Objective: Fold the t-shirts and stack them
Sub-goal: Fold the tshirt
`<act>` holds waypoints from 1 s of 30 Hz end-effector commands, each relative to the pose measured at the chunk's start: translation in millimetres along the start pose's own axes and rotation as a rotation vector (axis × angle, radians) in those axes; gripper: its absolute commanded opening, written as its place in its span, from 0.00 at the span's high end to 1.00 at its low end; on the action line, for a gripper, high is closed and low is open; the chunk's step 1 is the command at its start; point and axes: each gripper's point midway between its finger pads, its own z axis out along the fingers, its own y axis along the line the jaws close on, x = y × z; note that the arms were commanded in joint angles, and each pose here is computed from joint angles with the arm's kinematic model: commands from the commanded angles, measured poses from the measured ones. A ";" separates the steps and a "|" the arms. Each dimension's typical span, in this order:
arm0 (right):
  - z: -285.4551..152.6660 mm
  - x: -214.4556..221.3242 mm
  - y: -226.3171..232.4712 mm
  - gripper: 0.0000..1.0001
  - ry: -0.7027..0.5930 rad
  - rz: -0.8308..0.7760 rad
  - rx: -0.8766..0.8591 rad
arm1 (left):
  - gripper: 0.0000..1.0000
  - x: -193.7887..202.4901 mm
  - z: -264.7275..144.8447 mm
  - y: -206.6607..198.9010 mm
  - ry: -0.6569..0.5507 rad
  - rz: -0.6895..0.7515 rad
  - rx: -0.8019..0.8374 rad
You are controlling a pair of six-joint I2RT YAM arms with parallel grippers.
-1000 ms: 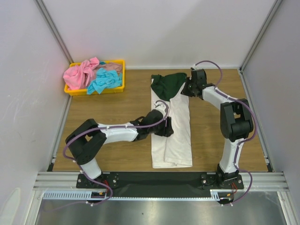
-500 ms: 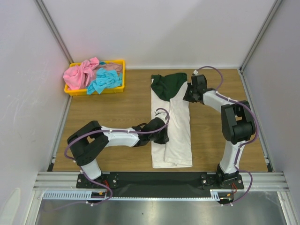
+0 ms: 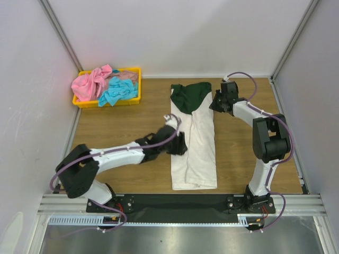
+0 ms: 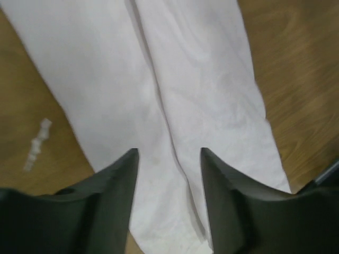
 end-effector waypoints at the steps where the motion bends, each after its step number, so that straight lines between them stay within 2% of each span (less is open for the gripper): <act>1: -21.3 -51.8 32.2 0.87 -0.124 -0.022 -0.099 | 0.39 -97.9 -26.6 20.6 -0.231 -0.075 -0.020; 2: -22.3 -53.4 34.9 0.84 -0.128 -0.026 -0.111 | 0.34 -116.3 -26.6 44.9 -0.262 -0.116 -0.062; 3: -24.1 -55.9 38.4 0.83 -0.134 -0.031 -0.126 | 0.31 -134.9 -26.5 52.0 -0.305 -0.129 -0.065; 5: -25.1 -62.0 44.7 0.78 -0.156 -0.047 -0.156 | 0.30 -178.3 -29.7 74.6 -0.377 -0.152 -0.112; 6: -25.9 -63.9 48.6 0.75 -0.161 -0.057 -0.175 | 0.29 -182.2 -16.4 87.8 -0.361 -0.160 -0.141; 7: -25.5 -67.8 51.4 0.73 -0.177 -0.064 -0.188 | 0.29 -207.7 -18.3 88.3 -0.406 -0.173 -0.136; 8: -23.1 -69.2 55.0 0.73 -0.179 -0.080 -0.208 | 0.29 -224.1 -17.8 102.2 -0.437 -0.193 -0.147; 12: -11.5 -79.5 66.3 0.72 -0.204 -0.107 -0.261 | 0.30 -268.6 14.2 115.4 -0.490 -0.206 -0.100; 19: 17.8 -73.6 88.9 0.73 -0.193 -0.115 -0.362 | 0.29 -305.6 71.0 122.2 -0.486 -0.149 -0.100; 20: 20.6 -73.8 91.3 0.73 -0.193 -0.115 -0.367 | 0.30 -296.3 88.0 125.2 -0.450 -0.146 -0.088; 23: 33.8 -73.8 93.8 0.73 -0.187 -0.103 -0.354 | 0.30 -298.7 105.0 132.2 -0.442 -0.126 -0.111; 26: 40.4 -77.2 92.9 0.73 -0.193 -0.084 -0.347 | 0.28 -301.7 115.4 138.7 -0.436 -0.066 -0.190; 27: 41.2 -77.4 92.2 0.73 -0.195 -0.083 -0.343 | 0.28 -312.9 114.0 134.5 -0.452 -0.011 -0.203; 30: 40.5 -80.9 85.0 0.73 -0.203 -0.084 -0.317 | 0.25 -314.3 125.5 132.8 -0.419 0.115 -0.298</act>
